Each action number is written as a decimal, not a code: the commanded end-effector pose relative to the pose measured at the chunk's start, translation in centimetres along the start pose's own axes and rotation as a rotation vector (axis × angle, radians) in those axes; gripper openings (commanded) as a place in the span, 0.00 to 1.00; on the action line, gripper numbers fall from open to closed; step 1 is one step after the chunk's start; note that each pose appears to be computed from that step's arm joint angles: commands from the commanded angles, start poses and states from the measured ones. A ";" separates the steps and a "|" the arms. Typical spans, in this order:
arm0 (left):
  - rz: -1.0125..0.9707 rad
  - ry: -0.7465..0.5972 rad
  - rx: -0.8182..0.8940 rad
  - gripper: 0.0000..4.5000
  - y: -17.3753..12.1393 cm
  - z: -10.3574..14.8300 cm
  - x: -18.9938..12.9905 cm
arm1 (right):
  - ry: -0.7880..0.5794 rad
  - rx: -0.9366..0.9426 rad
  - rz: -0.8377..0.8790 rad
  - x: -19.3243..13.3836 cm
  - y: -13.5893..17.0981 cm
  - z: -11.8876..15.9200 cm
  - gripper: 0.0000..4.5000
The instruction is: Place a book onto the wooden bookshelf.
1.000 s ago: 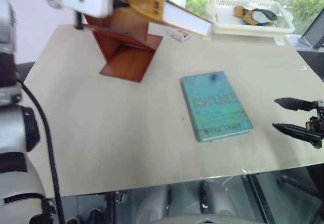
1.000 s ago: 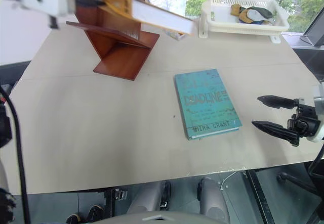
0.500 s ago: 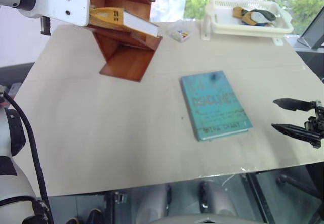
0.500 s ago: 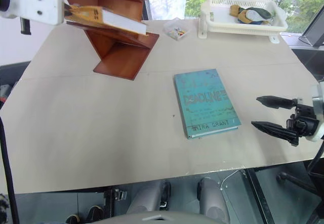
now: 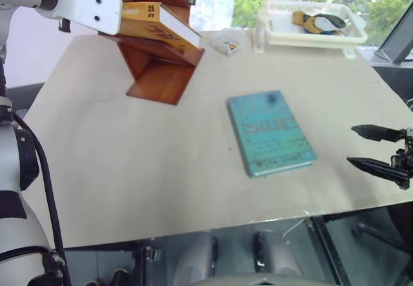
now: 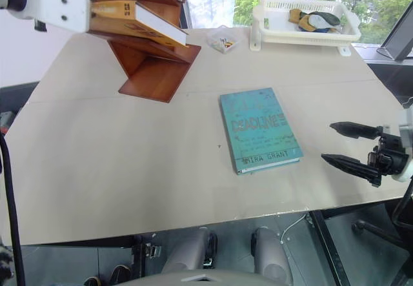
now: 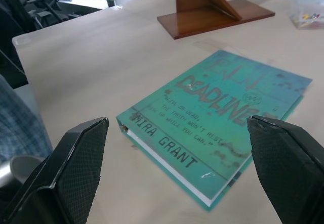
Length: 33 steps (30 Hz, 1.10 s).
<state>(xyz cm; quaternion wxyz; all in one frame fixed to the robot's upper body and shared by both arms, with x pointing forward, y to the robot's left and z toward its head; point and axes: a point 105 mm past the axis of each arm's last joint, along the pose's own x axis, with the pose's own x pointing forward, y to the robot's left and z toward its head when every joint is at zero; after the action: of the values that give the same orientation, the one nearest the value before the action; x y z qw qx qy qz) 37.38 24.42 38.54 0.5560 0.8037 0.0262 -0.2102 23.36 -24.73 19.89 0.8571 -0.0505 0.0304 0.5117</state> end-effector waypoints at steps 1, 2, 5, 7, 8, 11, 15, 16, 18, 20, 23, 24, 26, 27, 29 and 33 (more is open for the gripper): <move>-0.007 0.083 -0.013 0.60 -0.3 -1.8 -0.4 | -0.026 -0.050 -0.011 -0.3 0.2 1.1 1.00; -0.018 0.097 -0.015 0.71 -0.5 -2.0 -0.5 | -0.026 -0.051 -0.013 -0.3 0.2 1.1 1.00; -0.056 0.130 -0.018 0.71 -1.1 -2.5 -1.0 | -0.028 -0.052 -0.015 -0.4 0.2 1.1 1.00; -0.057 0.136 -0.021 0.71 -1.1 -2.6 -1.2 | -0.028 -0.052 -0.016 -0.4 0.2 1.1 1.00; -0.056 0.138 -0.021 0.71 -1.1 -2.6 -1.3 | -0.028 -0.052 -0.017 -0.4 0.2 1.1 1.00; -0.043 0.147 -0.034 0.71 -0.9 -2.9 -1.9 | -0.027 -0.052 -0.018 -0.4 0.1 1.1 1.00; -0.063 0.141 -0.057 0.71 -1.5 -2.9 -2.2 | -0.027 -0.054 -0.016 -0.4 -0.1 1.2 1.00; -0.074 0.138 -0.060 0.71 -1.7 -2.9 -2.1 | -0.027 -0.055 -0.015 -0.4 -0.1 1.2 1.00; -0.094 0.122 -0.071 0.71 -2.3 -2.6 -2.0 | -0.027 -0.055 -0.014 -0.4 -0.1 1.2 1.00; -0.095 0.104 -0.076 0.71 -2.5 -2.2 -1.8 | -0.026 -0.055 -0.014 -0.4 -0.2 1.2 1.00; -0.105 0.067 -0.090 0.71 -3.0 -1.6 -1.3 | -0.026 -0.056 -0.014 -0.4 -0.2 1.2 1.00; -0.111 0.056 -0.092 0.71 -3.2 -1.3 -1.1 | -0.026 -0.056 -0.014 -0.4 -0.2 1.2 1.00; -0.122 0.044 -0.095 0.71 -3.5 -1.1 -0.9 | -0.026 -0.056 -0.015 -0.4 -0.2 1.1 1.00; -0.121 0.043 -0.095 0.71 -3.5 -1.0 -0.8 | -0.025 -0.056 -0.017 -0.4 -0.1 1.1 1.00; -0.102 0.052 -0.087 0.71 -3.2 -1.0 -0.8 | -0.025 -0.056 -0.020 -0.5 -0.1 1.1 1.00; -0.070 0.075 -0.071 0.71 -2.5 -1.4 -0.6 | -0.024 -0.056 -0.024 -0.5 0.0 1.0 1.00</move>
<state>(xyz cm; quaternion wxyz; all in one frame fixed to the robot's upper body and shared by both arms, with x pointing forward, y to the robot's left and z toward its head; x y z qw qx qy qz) 36.88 25.92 34.65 0.5667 0.7807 0.0967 -0.2452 23.39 -24.87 19.85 0.8599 -0.0508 0.0276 0.5071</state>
